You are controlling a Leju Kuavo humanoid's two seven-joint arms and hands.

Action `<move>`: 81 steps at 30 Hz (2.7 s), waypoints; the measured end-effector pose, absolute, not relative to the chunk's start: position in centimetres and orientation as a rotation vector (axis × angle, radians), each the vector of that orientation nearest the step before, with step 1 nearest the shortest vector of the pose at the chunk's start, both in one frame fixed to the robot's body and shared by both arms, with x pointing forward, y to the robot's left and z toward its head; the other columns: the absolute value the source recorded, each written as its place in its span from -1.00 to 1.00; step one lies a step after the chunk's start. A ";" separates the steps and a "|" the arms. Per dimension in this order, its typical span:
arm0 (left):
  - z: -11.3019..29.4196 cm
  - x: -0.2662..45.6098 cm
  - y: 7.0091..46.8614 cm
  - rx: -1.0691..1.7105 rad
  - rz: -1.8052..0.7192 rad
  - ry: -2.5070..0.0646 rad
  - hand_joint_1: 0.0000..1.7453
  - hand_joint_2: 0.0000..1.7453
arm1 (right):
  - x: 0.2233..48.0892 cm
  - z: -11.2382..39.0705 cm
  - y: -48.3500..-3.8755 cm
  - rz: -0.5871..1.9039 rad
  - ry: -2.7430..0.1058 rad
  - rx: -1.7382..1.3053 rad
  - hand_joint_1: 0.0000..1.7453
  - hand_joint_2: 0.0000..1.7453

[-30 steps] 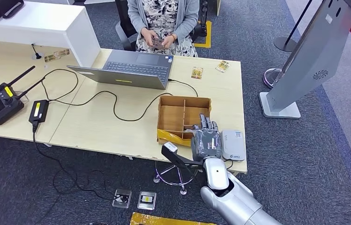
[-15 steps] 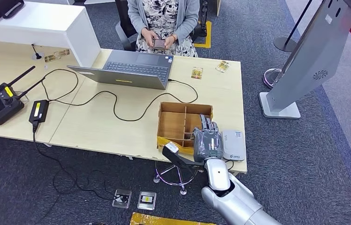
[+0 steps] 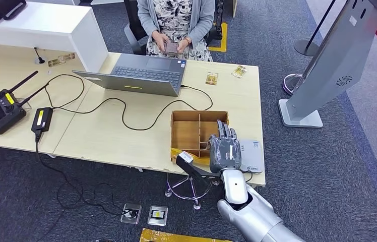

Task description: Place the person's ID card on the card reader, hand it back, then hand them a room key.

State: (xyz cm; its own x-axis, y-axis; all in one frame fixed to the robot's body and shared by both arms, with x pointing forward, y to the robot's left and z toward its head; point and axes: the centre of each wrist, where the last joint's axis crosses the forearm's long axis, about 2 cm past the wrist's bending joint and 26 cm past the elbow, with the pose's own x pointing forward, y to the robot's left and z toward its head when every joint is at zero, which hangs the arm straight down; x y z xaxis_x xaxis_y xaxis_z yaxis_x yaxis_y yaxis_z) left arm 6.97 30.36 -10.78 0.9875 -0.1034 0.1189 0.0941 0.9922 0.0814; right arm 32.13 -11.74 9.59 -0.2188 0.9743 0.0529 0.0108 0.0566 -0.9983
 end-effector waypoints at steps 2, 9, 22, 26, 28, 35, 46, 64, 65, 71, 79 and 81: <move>-10.8 7.1 30.4 0.076 -0.107 -0.127 -1.00 -1.00 | 33.2 11.3 -11.7 1.310 -1.449 -1.146 1.00 1.00; -10.7 7.6 30.4 0.075 -0.118 -0.138 -1.00 -1.00 | 35.7 16.0 -11.8 1.287 -1.539 -1.275 1.00 1.00; -10.6 8.0 30.3 0.084 -0.099 -0.135 -1.00 -1.00 | 39.0 24.3 -11.8 1.238 -1.665 -1.409 1.00 1.00; -10.7 7.7 30.4 0.093 -0.084 -0.122 -1.00 -1.00 | 40.1 24.6 -10.8 1.267 -1.677 -1.305 1.00 1.00; -10.7 7.7 30.4 0.092 -0.079 -0.122 -1.00 -1.00 | 40.6 24.2 -10.0 1.294 -1.655 -1.264 1.00 1.00; -10.7 7.5 30.4 0.091 -0.071 -0.119 -1.00 -1.00 | 41.1 22.6 -8.4 1.368 -1.564 -1.226 1.00 1.00; -10.7 7.2 30.2 0.093 -0.047 -0.115 -1.00 -1.00 | 41.1 20.9 -7.7 1.421 -1.455 -1.218 1.00 1.00; -10.8 7.0 30.3 0.097 -0.028 -0.092 -1.00 -1.00 | 41.9 20.9 -8.8 1.389 -1.419 -1.278 -1.00 -1.00; -10.8 7.0 30.2 0.097 -0.027 -0.091 -1.00 -1.00 | 42.1 21.1 -9.1 1.386 -1.415 -1.288 -1.00 -1.00; -10.8 6.9 30.2 0.098 -0.027 -0.090 -1.00 -1.00 | 42.7 21.3 -10.2 1.379 -1.399 -1.316 -1.00 -1.00; -10.8 6.9 30.2 0.092 -0.012 -0.095 -1.00 -1.00 | 43.5 21.4 -12.3 1.284 -1.397 -1.364 -1.00 -1.00; -10.8 6.8 30.1 0.089 -0.009 -0.096 -1.00 -1.00 | 44.2 21.5 -14.5 1.203 -1.396 -1.402 -1.00 -1.00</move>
State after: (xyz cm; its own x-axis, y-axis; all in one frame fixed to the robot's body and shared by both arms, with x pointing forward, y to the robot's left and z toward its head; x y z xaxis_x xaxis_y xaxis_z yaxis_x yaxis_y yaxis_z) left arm 6.80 30.13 -10.81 0.9954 -0.0134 0.0949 0.0049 0.9960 0.0889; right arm 44.16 -14.49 21.55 -0.0627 0.9944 -0.0849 0.2304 -0.0684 -0.9707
